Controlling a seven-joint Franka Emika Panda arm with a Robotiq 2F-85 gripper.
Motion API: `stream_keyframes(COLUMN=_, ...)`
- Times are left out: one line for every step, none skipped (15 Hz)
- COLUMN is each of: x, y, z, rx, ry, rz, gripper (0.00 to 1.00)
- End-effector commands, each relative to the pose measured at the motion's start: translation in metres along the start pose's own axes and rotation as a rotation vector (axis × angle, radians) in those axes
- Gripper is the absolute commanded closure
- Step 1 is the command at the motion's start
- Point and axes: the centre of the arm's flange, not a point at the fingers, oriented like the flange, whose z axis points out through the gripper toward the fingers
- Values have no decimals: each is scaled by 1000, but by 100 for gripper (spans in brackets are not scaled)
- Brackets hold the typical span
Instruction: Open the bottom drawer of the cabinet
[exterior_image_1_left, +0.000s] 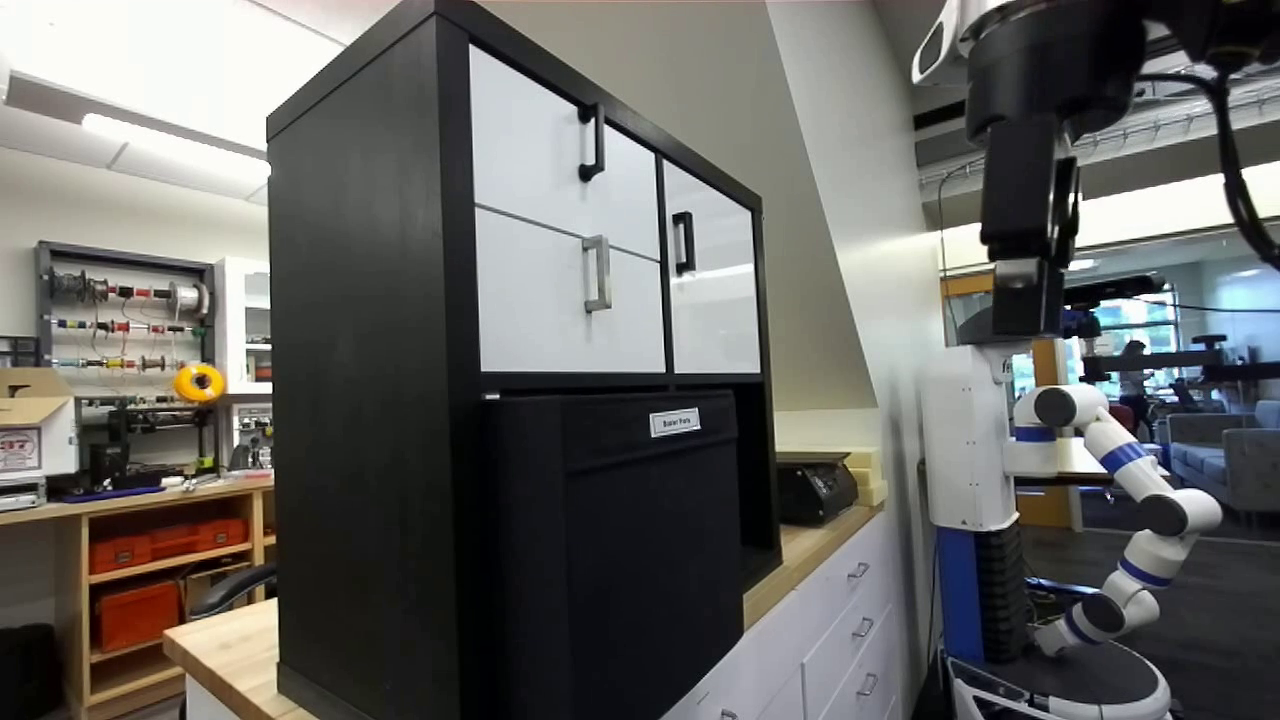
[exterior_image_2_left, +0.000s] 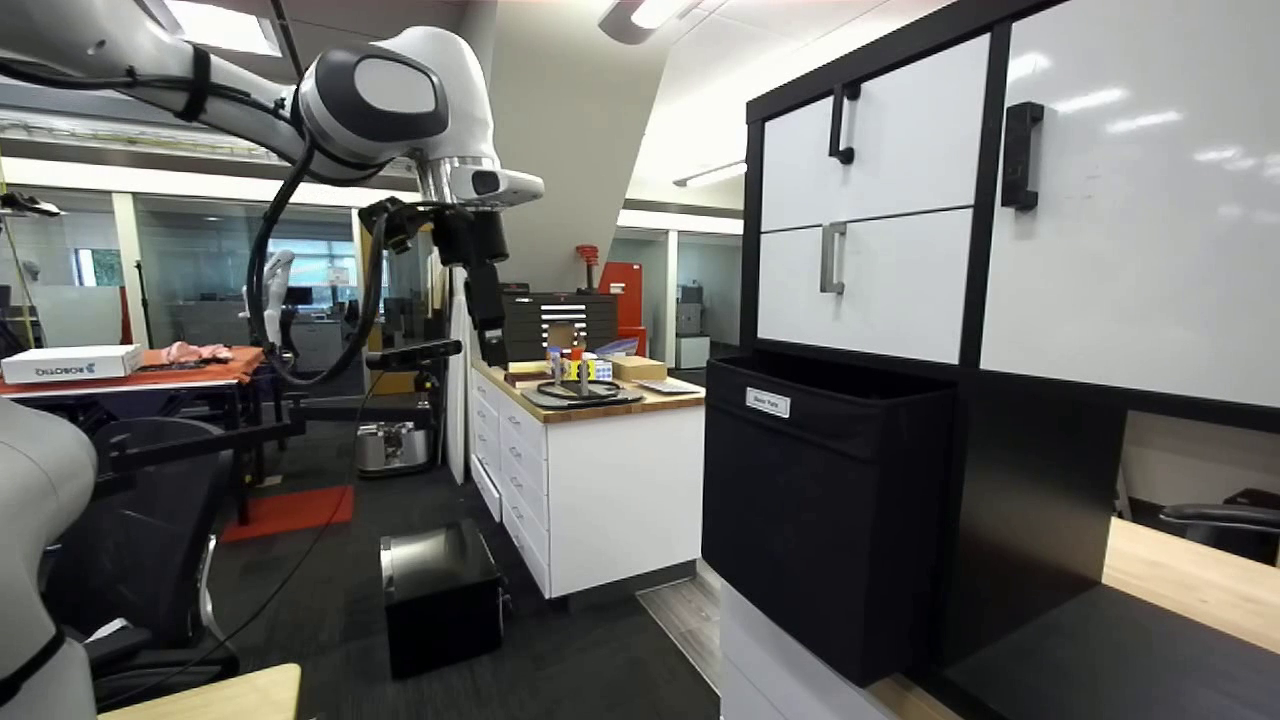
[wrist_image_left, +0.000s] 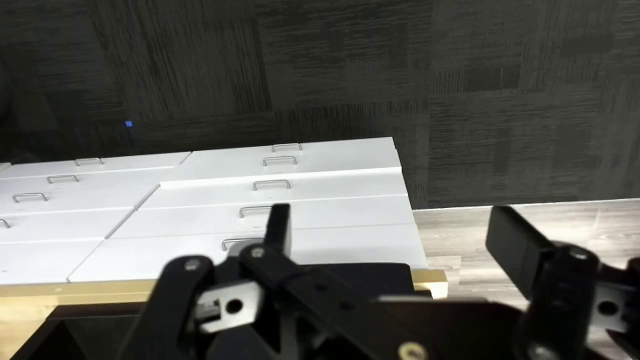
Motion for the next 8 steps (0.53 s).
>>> stream_keyframes(x=17, y=22, z=-9, rx=46, ry=55, rz=-34, gripper=0)
stream_keyframes(x=21, y=26, z=-10, rx=54, ry=66, rz=-40, gripper=0)
stream_keyframes(x=28, y=33, z=-13, rx=62, ry=81, rz=-56, gripper=0)
stream_keyframes(x=32, y=36, z=-15, rx=67, ry=90, rz=-67, gripper=0)
stream_keyframes(x=40, y=41, z=-18, rx=72, ry=109, rz=-83, gripper=0)
stream_keyframes(x=45, y=45, z=-20, rx=76, ry=123, rz=-95, gripper=0)
stream_keyframes(x=52, y=48, z=-23, rx=76, ry=138, rz=-109, gripper=0)
stream_keyframes(x=57, y=50, z=-26, rx=77, ry=154, rz=-124, gripper=0)
